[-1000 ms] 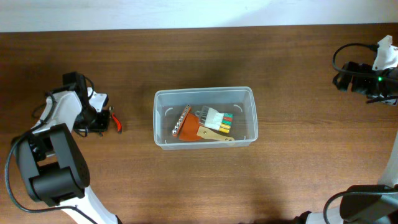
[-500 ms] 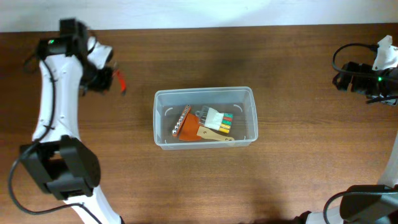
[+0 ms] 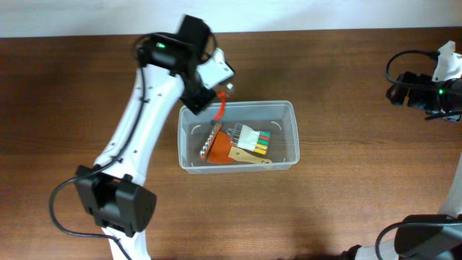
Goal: Pack container
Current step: 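Carry the pliers into the container with the left gripper and release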
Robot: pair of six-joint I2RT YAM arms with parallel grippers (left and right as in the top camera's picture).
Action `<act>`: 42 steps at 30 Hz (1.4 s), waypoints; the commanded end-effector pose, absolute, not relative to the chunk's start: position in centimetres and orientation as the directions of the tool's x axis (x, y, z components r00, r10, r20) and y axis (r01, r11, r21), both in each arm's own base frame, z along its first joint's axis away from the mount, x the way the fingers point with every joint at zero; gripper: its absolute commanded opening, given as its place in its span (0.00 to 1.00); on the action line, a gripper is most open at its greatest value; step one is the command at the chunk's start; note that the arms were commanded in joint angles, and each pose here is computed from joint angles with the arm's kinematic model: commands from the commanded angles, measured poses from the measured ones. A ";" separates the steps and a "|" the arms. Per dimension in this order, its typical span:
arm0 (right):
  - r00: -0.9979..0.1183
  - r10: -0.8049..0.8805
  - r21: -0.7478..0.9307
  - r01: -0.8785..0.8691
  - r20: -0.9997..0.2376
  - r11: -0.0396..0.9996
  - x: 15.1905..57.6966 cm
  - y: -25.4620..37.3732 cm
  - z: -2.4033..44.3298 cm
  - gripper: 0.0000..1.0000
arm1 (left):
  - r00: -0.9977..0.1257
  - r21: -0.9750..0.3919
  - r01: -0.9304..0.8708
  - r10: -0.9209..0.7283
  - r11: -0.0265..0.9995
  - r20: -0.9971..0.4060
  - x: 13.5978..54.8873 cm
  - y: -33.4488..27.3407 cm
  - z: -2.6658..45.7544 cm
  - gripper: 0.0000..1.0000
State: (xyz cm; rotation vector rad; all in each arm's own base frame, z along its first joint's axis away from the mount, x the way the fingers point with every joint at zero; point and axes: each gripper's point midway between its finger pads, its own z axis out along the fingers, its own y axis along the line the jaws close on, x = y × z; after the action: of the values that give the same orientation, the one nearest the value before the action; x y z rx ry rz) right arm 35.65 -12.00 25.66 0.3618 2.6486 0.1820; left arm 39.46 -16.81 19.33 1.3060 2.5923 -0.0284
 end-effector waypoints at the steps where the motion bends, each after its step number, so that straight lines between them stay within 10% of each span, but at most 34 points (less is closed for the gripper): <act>1: -0.868 0.270 0.177 0.213 -0.417 0.961 35.8 -12.0 25.1 0.99 | -0.490 0.049 0.864 0.859 0.502 -0.148 38.7 -18.6 15.3 0.02; 19: -0.867 0.269 0.177 0.213 -0.420 0.961 35.9 -12.0 25.2 0.99 | -0.456 -0.044 0.887 0.887 0.460 0.074 37.7 -19.3 4.0 0.03; 25: -0.867 0.270 0.177 0.213 -0.419 0.961 35.9 -12.0 25.2 0.99 | -0.456 -0.047 0.887 0.887 0.460 0.079 37.6 -19.2 4.0 0.59; 33: -0.873 0.205 0.147 0.154 -0.442 0.977 36.2 -12.0 25.3 0.99 | -0.527 -0.022 0.849 0.849 0.528 0.044 38.0 -19.5 7.0 0.82; 42: -0.813 -0.076 -0.028 -0.073 -0.577 0.997 41.5 -6.5 27.2 0.99 | -0.678 0.281 0.603 0.665 0.747 -0.314 42.4 -14.0 22.7 0.99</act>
State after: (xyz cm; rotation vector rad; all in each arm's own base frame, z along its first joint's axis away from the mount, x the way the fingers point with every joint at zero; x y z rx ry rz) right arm 39.81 -8.44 27.01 0.0064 2.5541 0.0744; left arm 40.39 -18.20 14.45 1.3384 2.6418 0.1270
